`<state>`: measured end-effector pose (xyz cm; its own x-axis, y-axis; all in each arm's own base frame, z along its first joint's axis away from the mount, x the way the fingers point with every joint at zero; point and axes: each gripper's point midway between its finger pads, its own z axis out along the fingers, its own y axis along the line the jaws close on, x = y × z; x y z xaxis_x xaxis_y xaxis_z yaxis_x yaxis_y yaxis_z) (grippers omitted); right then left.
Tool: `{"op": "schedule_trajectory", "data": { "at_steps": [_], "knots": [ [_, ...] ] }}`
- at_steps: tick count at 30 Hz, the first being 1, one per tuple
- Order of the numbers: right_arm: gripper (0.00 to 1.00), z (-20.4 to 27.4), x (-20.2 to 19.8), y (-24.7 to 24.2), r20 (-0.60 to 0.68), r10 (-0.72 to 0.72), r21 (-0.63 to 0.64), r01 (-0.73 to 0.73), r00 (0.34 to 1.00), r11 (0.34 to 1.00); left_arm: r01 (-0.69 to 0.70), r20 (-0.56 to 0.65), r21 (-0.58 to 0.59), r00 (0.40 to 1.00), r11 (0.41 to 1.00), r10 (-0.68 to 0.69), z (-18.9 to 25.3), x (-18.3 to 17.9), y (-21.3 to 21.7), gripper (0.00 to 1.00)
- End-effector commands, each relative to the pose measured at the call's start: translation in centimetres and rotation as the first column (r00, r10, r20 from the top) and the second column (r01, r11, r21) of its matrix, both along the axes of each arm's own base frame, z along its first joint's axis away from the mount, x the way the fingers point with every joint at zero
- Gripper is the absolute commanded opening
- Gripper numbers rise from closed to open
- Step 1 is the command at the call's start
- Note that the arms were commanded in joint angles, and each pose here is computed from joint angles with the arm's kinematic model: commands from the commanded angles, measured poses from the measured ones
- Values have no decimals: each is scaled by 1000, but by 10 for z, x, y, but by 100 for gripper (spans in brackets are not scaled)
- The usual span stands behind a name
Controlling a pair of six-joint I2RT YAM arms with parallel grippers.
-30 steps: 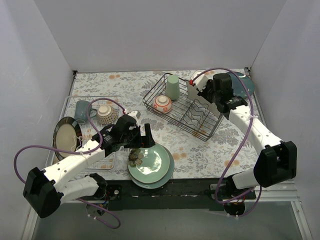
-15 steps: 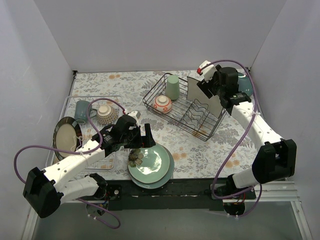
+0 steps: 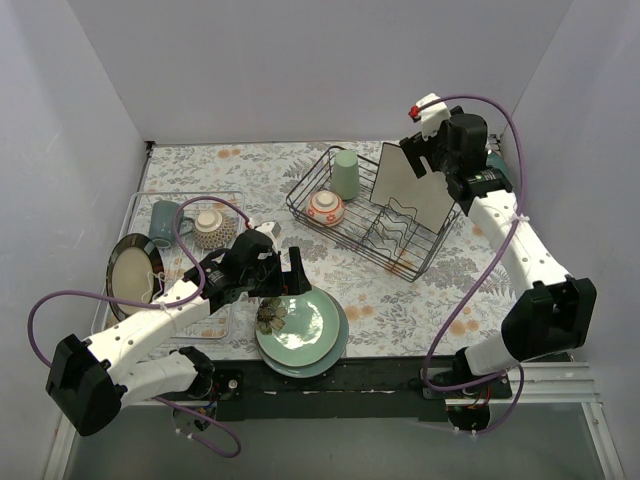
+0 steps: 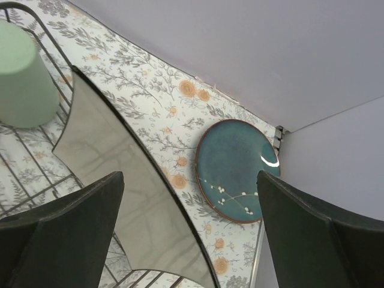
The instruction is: Load the mixed dishes into the dish rack
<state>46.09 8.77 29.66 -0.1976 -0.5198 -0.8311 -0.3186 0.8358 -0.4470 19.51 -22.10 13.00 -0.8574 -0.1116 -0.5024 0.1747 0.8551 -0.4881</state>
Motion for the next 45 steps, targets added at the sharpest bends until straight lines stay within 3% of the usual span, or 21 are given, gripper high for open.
{"op": "schedule_trajectory", "data": {
  "at_steps": [1, 11, 15, 17, 20, 24, 25, 31, 45],
  "knots": [
    [98, 31, -21, 6, 30, 6, 118, -10, 1000, 993, -16, 29, -6, 999, 1000, 16, 6, 5, 1, 98],
    [97, 24, -83, 29, -75, 99, 357, -66, 992, 932, -100, 37, 54, 994, 994, 98, 3, 9, 17, 98],
    [92, 8, -133, 63, -162, 273, 515, -155, 948, 843, -182, 22, 73, 983, 981, 181, -1, 8, 30, 98],
    [87, -11, -154, 74, -239, 311, 600, -112, 920, 792, -210, 10, 76, 978, 975, 210, -5, 5, 35, 98],
    [78, -13, -188, 97, -248, 409, 721, -115, 878, 683, -245, -16, 70, 969, 967, 247, -9, 0, 38, 98],
    [73, -48, -239, 134, -323, 520, 791, -77, 790, 608, -268, -43, 78, 961, 960, 272, -18, -4, 42, 98],
    [72, -58, -259, 151, -349, 567, 789, -93, 746, 608, -266, -48, 81, 961, 960, 271, -19, -4, 42, 98],
    [70, -127, -312, 178, -518, 537, 743, 39, 666, 669, -231, -75, 112, 968, 966, 240, -28, -5, 37, 98],
    [62, -195, -343, 204, -645, 483, 700, 203, 593, 685, -181, -103, 125, 976, 976, 194, -36, -6, 30, 98]
  ]
}}
